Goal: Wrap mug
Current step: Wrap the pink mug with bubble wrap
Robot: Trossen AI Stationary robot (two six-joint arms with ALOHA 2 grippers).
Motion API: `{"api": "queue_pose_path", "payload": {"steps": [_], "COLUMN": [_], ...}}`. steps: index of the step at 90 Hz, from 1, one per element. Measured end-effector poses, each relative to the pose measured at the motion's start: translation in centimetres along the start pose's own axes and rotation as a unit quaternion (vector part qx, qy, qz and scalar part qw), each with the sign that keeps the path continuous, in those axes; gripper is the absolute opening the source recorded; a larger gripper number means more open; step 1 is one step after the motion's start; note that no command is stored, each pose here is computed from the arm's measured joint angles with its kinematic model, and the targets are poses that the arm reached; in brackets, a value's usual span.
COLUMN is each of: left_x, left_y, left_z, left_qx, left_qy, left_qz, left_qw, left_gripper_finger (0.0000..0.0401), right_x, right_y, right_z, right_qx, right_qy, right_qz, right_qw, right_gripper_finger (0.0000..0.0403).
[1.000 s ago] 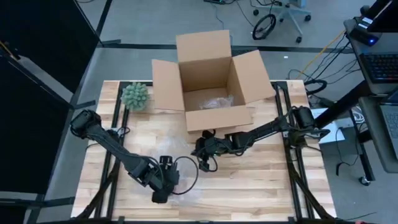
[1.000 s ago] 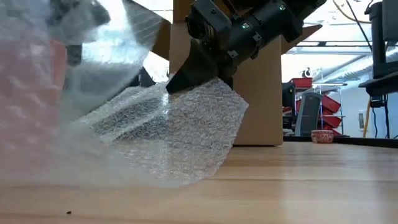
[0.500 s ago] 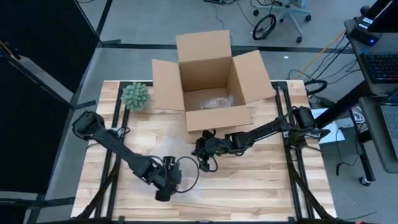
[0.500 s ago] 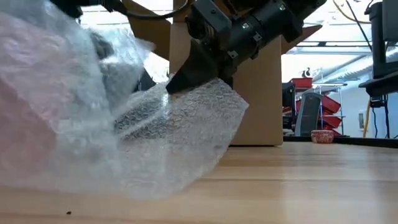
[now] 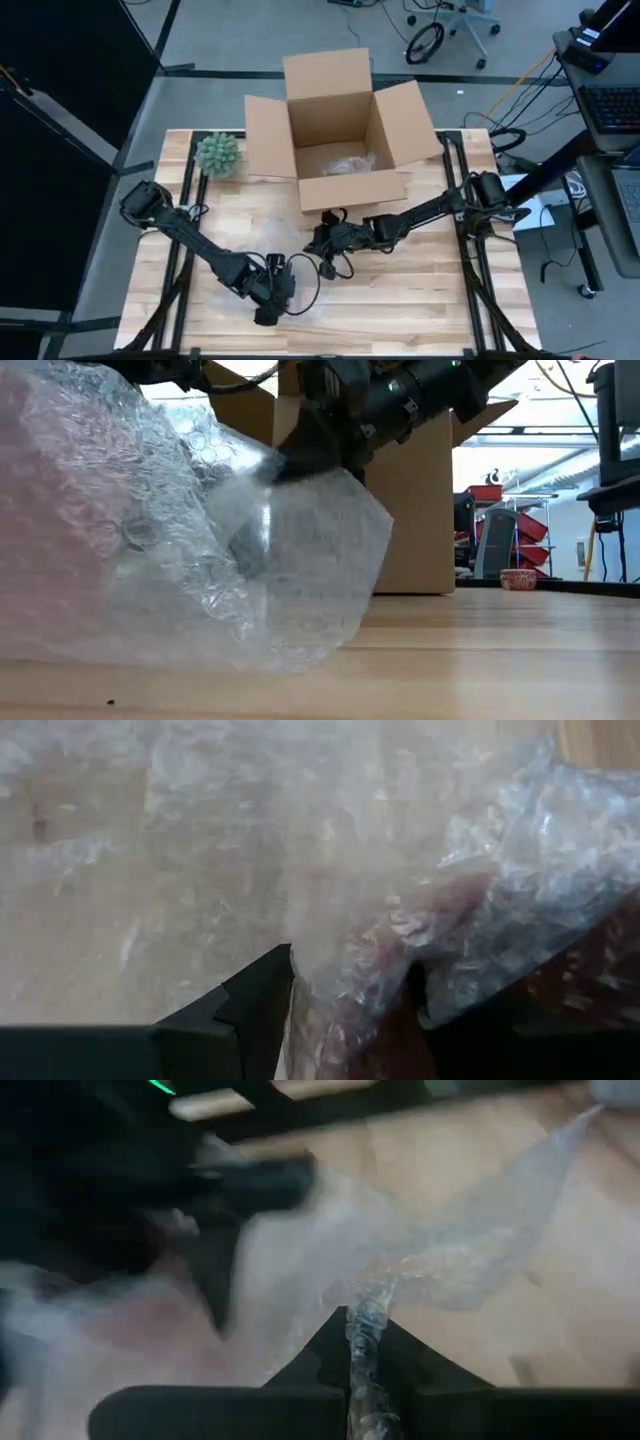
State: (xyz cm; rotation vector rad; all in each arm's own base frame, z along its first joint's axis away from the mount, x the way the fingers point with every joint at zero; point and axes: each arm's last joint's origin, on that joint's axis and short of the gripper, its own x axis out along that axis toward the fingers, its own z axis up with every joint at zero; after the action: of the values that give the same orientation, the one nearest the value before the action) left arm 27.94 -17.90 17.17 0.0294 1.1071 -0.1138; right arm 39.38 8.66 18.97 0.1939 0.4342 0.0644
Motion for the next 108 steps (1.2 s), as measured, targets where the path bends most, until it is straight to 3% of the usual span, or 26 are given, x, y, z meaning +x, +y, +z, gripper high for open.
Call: {"api": "queue_pose_path", "payload": {"steps": [30,79,89,108], "left_x": [-1.9,-6.1,-8.3,-13.5], "left_y": [-0.4,-0.9,-1.1,-1.2], "left_z": [1.7,3.9,4.2,4.3], "left_qx": [0.012,0.040,0.045,0.048], "left_qy": [0.004,0.045,0.042,-0.023], "left_qz": [0.005,0.022,0.030,0.024], "left_qw": [1.000,0.998,0.998,0.998], "left_gripper_finger": [0.0187,0.0187,0.0187,0.0187], "right_x": [-0.2,-0.2,-0.3,-0.6], "right_y": [3.0,3.5,3.8,5.3], "right_z": [2.4,3.5,3.8,4.1], "right_qx": [-0.030,-0.046,-0.051,-0.068], "right_qy": [-0.016,0.002,-0.016,-0.052], "right_qz": [0.041,0.036,0.040,0.064], "right_qw": [0.999,0.998,0.998,0.994], "right_gripper_finger": [0.0000,0.0000,0.0000,0.0000]}}
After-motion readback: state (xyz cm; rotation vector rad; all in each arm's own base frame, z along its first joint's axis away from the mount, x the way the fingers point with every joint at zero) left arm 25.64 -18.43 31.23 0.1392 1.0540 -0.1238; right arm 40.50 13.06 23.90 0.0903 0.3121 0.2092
